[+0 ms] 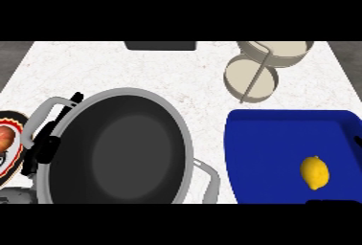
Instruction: Pick the lemon from the tray and place it in the tiered basket
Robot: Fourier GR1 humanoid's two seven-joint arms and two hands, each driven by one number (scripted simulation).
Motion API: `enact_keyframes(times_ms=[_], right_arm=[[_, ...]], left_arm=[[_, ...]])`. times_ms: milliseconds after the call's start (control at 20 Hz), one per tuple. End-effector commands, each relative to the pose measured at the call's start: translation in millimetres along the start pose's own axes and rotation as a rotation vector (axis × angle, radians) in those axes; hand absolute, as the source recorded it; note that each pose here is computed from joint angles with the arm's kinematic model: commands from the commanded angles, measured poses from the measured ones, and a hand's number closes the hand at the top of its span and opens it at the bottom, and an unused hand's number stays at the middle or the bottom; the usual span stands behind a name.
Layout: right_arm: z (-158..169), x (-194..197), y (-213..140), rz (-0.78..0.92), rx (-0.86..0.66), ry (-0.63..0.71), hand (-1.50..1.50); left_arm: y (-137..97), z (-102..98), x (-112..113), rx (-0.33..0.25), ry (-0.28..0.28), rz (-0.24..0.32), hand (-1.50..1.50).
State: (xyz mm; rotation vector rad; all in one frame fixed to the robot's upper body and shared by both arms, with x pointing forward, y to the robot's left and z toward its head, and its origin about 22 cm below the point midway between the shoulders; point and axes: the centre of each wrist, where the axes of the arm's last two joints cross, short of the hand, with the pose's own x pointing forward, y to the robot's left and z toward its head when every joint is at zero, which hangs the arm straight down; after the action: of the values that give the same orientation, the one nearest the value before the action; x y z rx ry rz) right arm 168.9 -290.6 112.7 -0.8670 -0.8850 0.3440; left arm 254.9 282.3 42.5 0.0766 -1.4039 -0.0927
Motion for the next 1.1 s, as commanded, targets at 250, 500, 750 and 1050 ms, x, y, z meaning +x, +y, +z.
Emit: enact_keyframes(times_ms=[250,500,750,1050], right_arm=[[-21.6,4.7,57.7,0.031,0.000,0.128,-1.50],[-38.9,-25.2,60.0,0.045,-0.036,0.149,-1.50],[-60.8,-40.7,85.4,0.103,-0.084,0.167,-1.50],[-57.7,-31.3,73.5,0.113,-0.095,0.172,-1.50]], left_arm=[[13.2,-8.0,-7.2,-0.013,-0.008,0.006,0.00],[-4.2,-1.9,-18.6,-0.005,0.002,0.010,0.00],[12.0,-5.3,-13.2,0.003,-0.020,-0.007,0.00],[35.8,0.1,1.9,0.008,-0.016,0.000,0.00]])
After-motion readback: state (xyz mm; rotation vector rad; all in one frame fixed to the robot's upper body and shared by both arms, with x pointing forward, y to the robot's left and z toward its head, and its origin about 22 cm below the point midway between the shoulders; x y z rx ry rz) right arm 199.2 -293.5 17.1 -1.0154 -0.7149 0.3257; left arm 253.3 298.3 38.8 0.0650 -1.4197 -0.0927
